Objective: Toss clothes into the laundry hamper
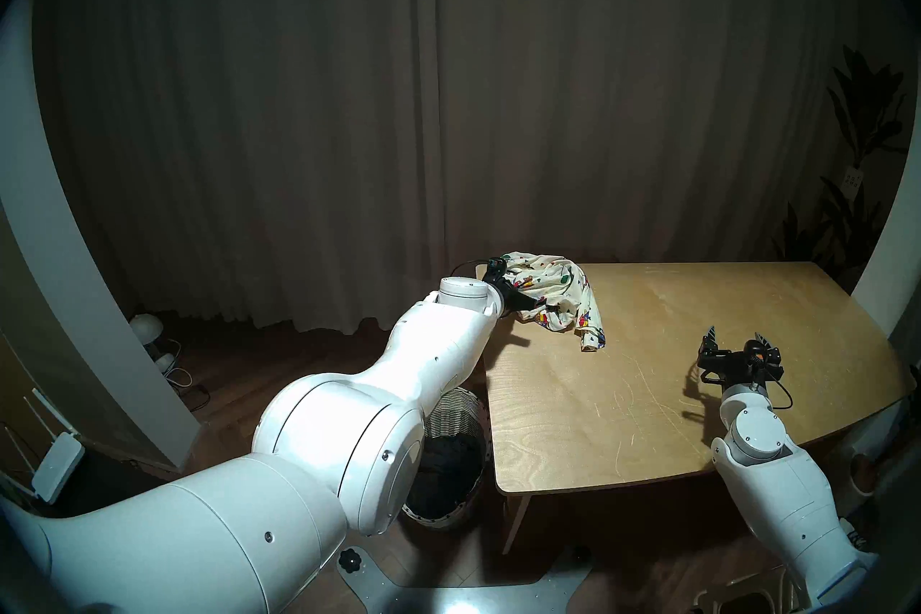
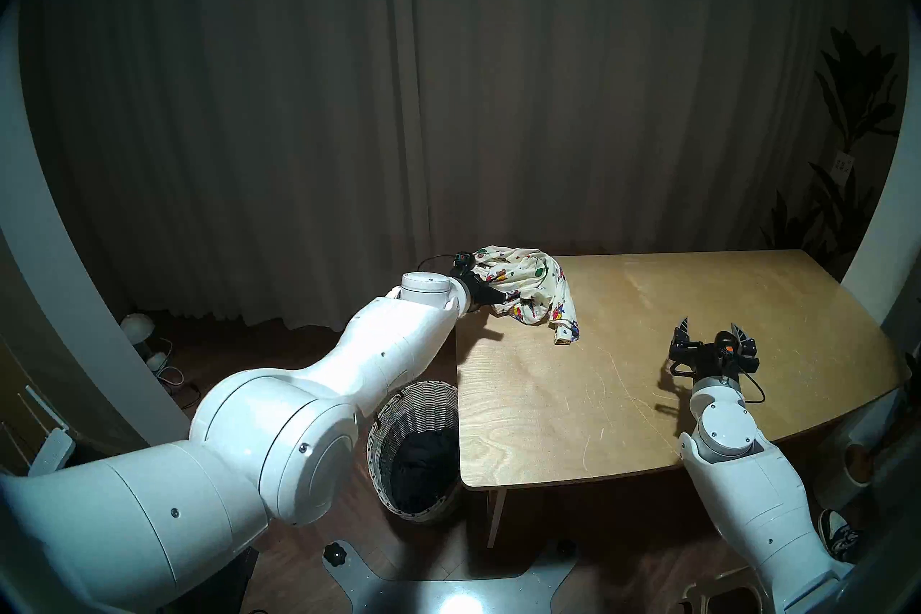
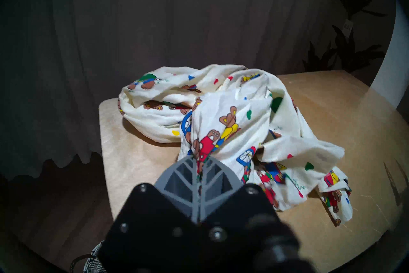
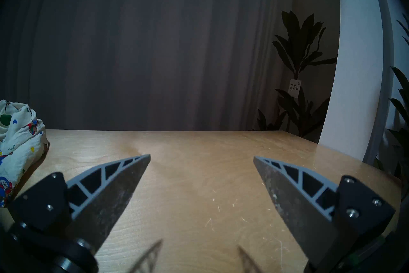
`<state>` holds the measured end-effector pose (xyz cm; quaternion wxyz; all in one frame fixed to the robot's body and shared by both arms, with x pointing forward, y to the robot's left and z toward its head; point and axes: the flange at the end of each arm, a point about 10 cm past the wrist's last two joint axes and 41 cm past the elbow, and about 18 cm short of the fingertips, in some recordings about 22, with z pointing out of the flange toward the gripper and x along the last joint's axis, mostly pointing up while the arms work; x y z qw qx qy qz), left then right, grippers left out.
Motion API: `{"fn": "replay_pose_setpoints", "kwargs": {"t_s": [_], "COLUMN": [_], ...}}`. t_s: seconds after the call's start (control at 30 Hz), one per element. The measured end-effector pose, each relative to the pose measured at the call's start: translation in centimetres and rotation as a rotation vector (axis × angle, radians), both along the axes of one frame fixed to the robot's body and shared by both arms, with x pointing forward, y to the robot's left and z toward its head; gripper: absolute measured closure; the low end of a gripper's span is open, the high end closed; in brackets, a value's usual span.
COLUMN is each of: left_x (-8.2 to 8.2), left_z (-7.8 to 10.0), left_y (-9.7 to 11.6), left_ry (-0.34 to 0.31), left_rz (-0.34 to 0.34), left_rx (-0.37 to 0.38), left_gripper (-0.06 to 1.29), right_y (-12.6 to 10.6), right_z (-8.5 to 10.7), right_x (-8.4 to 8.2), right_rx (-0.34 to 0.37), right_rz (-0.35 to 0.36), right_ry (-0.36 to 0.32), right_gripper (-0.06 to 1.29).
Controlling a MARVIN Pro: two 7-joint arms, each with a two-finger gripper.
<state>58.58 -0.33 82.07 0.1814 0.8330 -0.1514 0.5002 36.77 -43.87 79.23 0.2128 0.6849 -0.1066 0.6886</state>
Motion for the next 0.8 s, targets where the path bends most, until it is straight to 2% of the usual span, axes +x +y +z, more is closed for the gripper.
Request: {"fn": "replay_pose_setpoints", "kwargs": {"t_s": [0.1,0.27,0.47,0.57,0.6,0.63,0.7,0.8], "left_x": [1.4,3.7,5.6,6.3,6.4,6.6,6.8,7.2], "left_z": [1.6,5.5,11.6,15.0,15.7,17.0,18.2,21.5], "left_y": [2.0,5.4,7.7,9.1,9.5,10.3,11.3,14.5], "left_ry": [-0.039,-0.146,-0.331,-0.443,-0.464,-0.508,-0.552,-0.655], "left_rz": [0.04,0.107,0.147,0.171,0.176,0.19,0.205,0.26], "left_rx": [-0.027,-0.08,-0.149,-0.181,-0.186,-0.194,-0.199,-0.204], "left_gripper": [1.26,1.26,1.26,1.26,1.26,1.26,1.26,1.26], "right_y": [0.0,0.0,0.1,0.1,0.1,0.2,0.2,0.2], "right_z": [0.8,1.8,2.7,3.1,3.2,3.3,3.4,3.5], "right_x": [0.0,-0.3,-0.8,-1.1,-1.2,-1.4,-1.5,-1.9], "right_rx": [0.002,0.005,0.013,0.018,0.02,0.022,0.024,0.03], "right_rz": [0.013,0.038,0.067,0.083,0.086,0.093,0.098,0.111], "right_ry": [-0.022,-0.054,-0.081,-0.092,-0.094,-0.098,-0.101,-0.105], "right_gripper": [0.01,0.01,0.01,0.01,0.01,0.01,0.01,0.01]}}
